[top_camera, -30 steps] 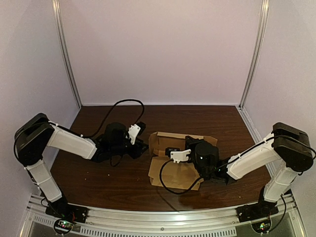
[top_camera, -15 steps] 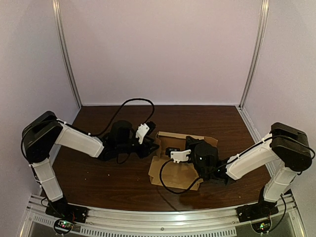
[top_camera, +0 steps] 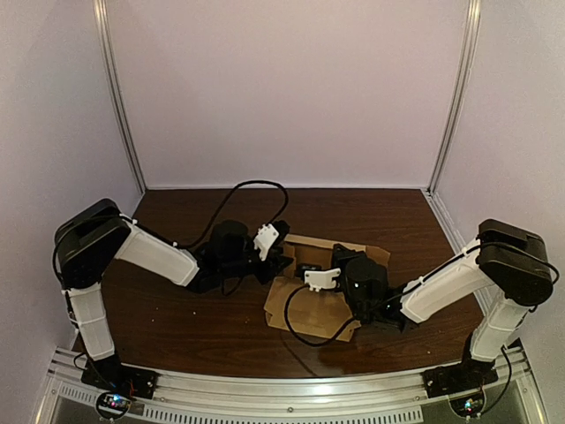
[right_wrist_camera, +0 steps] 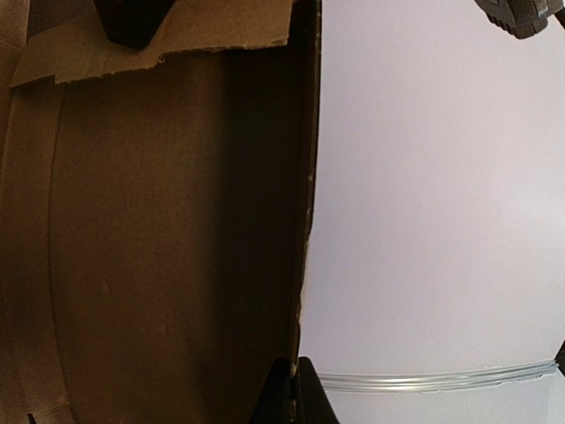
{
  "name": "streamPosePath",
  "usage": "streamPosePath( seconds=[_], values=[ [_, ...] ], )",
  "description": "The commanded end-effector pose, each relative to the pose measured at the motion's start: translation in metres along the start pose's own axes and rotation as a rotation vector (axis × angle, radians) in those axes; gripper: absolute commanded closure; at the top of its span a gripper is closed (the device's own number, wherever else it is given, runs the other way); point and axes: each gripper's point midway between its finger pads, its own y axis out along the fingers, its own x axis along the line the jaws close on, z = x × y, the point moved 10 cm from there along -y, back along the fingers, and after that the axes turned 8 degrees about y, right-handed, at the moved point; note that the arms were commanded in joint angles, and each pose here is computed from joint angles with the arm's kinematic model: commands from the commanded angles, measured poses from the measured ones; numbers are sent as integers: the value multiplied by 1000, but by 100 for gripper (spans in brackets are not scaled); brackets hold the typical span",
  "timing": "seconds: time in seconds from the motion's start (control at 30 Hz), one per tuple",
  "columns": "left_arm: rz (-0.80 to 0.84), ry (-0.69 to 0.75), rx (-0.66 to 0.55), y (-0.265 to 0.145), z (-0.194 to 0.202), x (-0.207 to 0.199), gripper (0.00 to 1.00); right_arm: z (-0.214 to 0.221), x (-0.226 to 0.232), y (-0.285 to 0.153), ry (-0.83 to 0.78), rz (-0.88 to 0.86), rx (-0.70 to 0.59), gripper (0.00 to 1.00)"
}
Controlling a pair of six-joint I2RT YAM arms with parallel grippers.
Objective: Fold the paper box
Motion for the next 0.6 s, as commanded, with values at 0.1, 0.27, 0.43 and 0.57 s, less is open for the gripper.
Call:
streamPosePath(
  seconds=[0.1,0.27,0.43,0.57],
  values=[
    [-111,81,-111,19,-21,4,70,-4,8,0,-17,-40,-6,100],
    [-170,64,-134,27,-20,7,75,-5,7,0,1,-46,-5,100],
    [-183,56,-149,34,-24,9,69,-6,5,0,6,-52,-7,100],
    [-188,46,-179,35,-29,10,75,-7,3,0,8,-52,-8,100]
  ],
)
